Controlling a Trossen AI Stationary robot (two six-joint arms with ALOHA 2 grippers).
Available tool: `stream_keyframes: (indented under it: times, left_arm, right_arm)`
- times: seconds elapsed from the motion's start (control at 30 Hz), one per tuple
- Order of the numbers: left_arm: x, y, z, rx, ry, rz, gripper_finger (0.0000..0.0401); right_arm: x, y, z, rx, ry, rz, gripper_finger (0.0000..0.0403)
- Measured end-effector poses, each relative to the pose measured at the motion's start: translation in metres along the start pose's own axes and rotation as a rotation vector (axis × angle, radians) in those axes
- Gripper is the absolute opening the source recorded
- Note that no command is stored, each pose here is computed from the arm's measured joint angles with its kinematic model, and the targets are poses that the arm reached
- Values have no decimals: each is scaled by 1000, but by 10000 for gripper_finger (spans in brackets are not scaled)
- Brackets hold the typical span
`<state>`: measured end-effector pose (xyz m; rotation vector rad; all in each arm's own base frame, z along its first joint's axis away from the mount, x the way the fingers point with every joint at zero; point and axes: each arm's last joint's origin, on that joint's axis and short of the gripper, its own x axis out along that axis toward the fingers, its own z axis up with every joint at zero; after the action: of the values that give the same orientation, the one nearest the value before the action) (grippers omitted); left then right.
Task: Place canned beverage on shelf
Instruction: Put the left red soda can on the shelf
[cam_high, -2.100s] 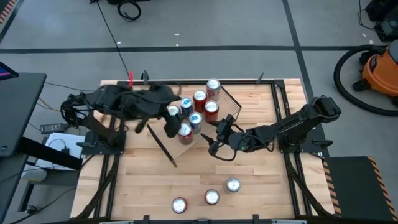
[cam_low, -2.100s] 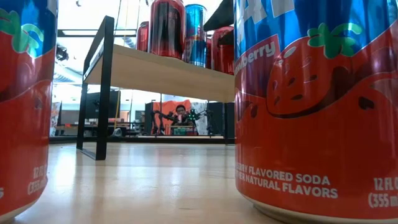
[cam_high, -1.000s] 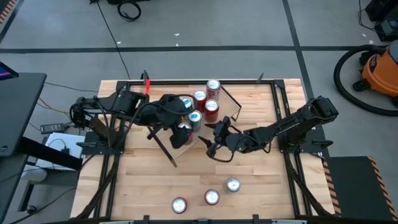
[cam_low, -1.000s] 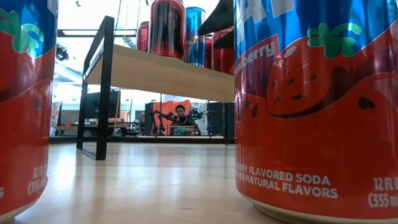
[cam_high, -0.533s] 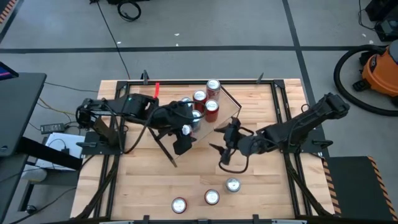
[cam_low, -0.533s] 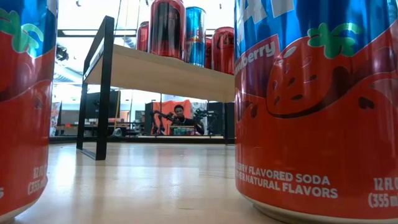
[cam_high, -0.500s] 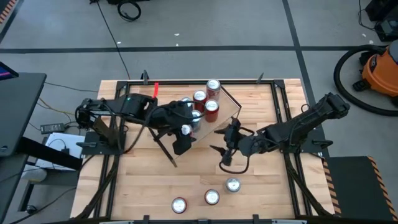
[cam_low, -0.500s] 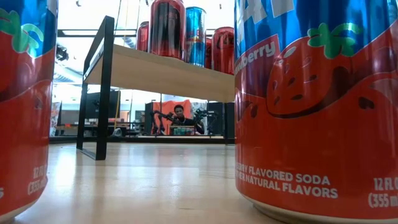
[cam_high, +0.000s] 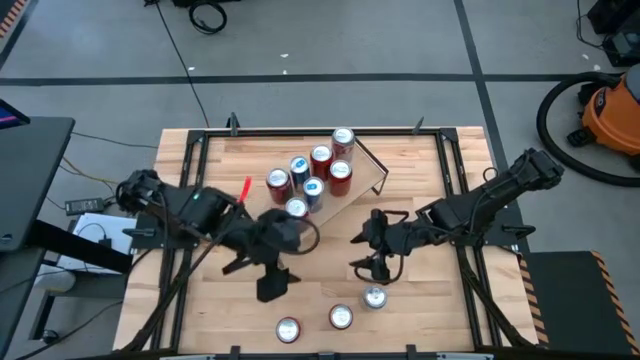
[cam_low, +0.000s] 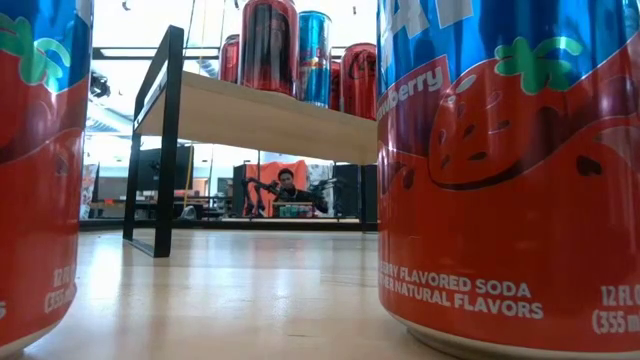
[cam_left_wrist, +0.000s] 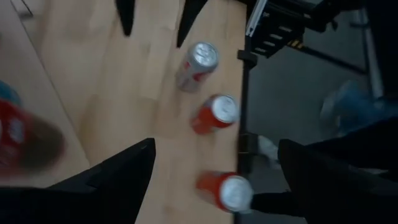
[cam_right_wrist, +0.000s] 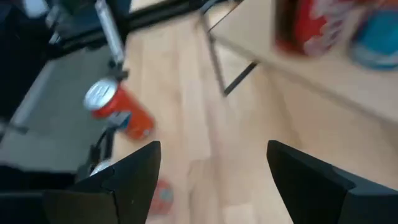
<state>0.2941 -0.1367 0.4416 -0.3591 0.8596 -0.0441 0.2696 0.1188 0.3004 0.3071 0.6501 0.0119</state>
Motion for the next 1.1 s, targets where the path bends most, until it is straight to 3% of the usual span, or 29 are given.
stream_keyframes:
  times: [0.27, 0.57, 0.8, 1.1]
  left_arm:
    - [3, -31, -23, -202, 57, -46, 350]
    - [60, -74, -62, -145, 188, 21, 350]
    - [110, -94, -97, 7, 295, 117, 350]
    - [151, -98, -117, 40, 355, 207, 350]
  right_arm:
    - [-9, 22, -25, -80, 97, 8, 283]
    - [-20, 37, -46, -100, 82, -97, 266]
    - [-23, 39, -49, -89, 69, -115, 262]
    - [-27, 45, -55, -76, 46, -132, 262]
